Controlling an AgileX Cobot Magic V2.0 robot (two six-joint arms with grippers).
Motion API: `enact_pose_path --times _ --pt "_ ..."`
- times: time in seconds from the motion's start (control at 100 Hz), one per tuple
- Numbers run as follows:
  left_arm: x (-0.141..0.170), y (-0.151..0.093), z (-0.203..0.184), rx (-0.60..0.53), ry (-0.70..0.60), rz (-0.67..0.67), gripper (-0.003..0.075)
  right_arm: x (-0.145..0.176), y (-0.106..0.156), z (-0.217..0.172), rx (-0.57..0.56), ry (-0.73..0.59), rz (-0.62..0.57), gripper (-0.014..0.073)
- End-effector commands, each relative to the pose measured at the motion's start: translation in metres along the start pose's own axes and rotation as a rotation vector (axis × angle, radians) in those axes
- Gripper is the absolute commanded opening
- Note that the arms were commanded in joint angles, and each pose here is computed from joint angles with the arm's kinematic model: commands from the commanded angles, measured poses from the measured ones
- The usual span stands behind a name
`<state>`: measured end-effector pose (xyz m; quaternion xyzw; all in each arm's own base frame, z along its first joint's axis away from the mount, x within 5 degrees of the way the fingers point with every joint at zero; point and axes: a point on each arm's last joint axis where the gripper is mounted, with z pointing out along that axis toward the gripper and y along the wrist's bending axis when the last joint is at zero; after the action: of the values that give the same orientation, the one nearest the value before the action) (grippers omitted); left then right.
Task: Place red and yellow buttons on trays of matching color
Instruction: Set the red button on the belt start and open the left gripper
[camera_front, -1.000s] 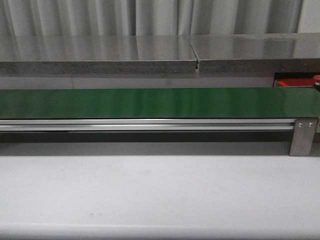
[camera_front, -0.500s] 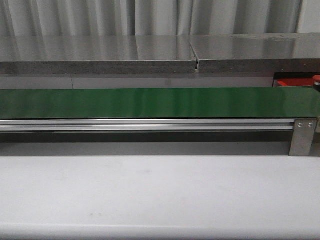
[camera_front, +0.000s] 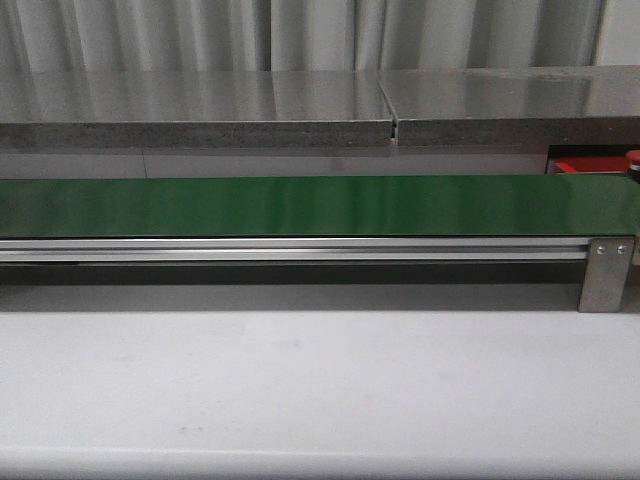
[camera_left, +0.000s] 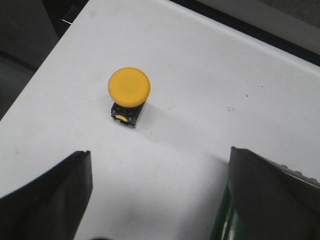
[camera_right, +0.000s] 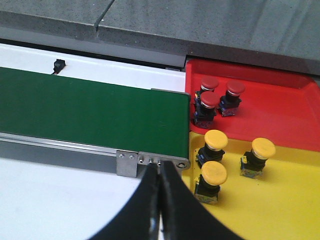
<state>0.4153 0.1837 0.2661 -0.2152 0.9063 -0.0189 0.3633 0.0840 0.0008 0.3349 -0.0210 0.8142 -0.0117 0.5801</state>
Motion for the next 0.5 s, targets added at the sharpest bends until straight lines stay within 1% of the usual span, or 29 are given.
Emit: enact_pose_path --times 0.0,0.23,0.49 --pt "-0.028 -0.005 -0.016 0.017 -0.095 0.005 0.0554 -0.014 -0.002 -0.004 0.021 -0.095 -0.007 -0.0118" --pt "-0.04 0.0 0.016 0.025 -0.084 0.01 0.0552 -0.014 -0.002 -0.004 0.021 -0.095 -0.007 -0.0118" --pt "-0.041 0.006 0.046 0.016 -0.097 0.006 0.0552 -0.014 -0.002 -0.004 0.021 -0.095 -0.007 -0.0118"
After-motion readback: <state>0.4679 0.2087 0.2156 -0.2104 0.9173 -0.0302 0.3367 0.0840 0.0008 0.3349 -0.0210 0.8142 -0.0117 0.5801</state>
